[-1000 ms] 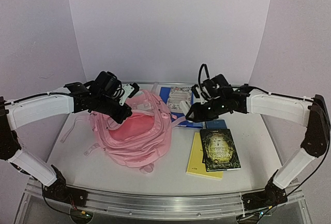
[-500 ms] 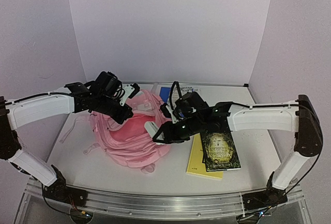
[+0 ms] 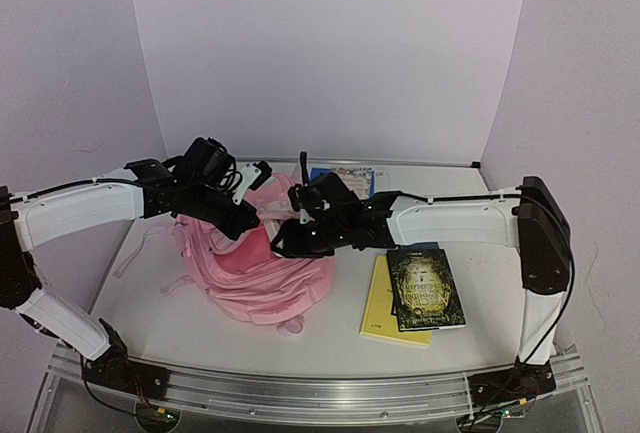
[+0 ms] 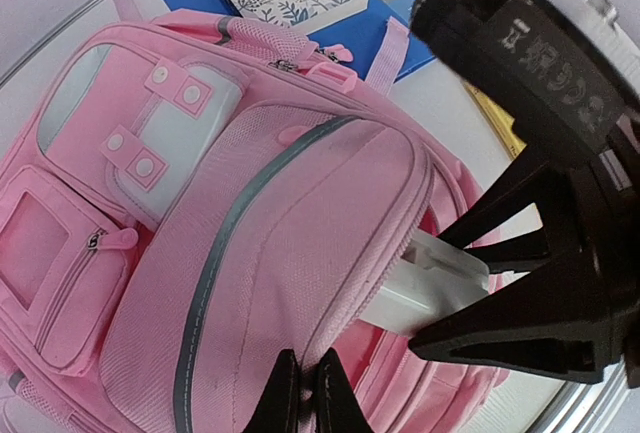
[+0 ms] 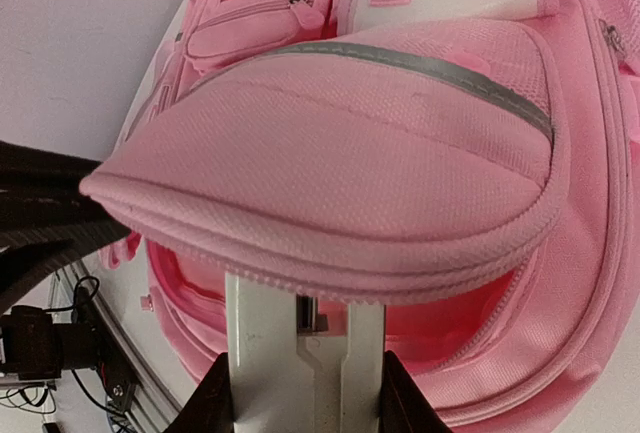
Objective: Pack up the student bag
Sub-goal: Place the stationery in the student bag.
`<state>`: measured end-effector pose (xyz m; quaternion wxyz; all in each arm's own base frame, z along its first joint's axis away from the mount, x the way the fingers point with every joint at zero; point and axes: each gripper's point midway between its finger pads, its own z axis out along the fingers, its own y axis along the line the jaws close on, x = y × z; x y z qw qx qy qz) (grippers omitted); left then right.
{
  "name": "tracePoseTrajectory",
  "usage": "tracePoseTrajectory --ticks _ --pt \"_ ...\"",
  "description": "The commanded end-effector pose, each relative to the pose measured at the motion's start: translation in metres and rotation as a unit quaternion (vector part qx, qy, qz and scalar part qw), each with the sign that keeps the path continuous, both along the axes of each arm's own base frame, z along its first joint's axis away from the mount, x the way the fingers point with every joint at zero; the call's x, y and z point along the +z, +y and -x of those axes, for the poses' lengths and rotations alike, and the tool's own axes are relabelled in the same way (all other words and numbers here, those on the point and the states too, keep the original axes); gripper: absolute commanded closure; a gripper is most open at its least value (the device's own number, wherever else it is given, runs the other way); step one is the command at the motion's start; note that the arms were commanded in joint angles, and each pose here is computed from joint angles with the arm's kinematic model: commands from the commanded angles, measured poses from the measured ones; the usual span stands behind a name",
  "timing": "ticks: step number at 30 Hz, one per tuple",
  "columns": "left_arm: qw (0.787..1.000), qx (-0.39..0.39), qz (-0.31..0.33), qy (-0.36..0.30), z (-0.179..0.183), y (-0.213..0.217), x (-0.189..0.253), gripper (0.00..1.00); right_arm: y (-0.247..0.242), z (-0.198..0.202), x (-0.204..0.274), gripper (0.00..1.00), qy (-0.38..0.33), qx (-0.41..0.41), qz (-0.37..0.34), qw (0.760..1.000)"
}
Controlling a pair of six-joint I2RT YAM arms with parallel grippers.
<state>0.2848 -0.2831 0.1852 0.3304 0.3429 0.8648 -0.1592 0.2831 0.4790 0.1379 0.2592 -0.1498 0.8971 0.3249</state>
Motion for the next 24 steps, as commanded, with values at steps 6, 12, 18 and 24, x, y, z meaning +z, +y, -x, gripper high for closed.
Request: tracePoseTrajectory --ticks 6,12,18,24 --pt "0.996 -0.021 0.069 -0.044 -0.006 -0.02 0.041 1.0 0.0 -0.059 0.011 0.79 -0.155 -0.052 0.089 0.983" --pt "0.997 -0.024 0.067 -0.038 -0.006 -0.021 0.037 1.0 -0.014 -0.076 0.0 0.77 -0.195 -0.073 0.157 0.965" --pt "0.997 -0.024 0.064 -0.034 -0.007 -0.022 0.033 1.0 -0.013 -0.079 -0.026 0.73 -0.193 -0.067 0.188 0.961" --pt "0.997 -0.024 0.062 -0.032 -0.008 -0.023 0.031 1.0 -0.022 -0.08 -0.028 0.59 -0.191 -0.084 0.196 0.958"
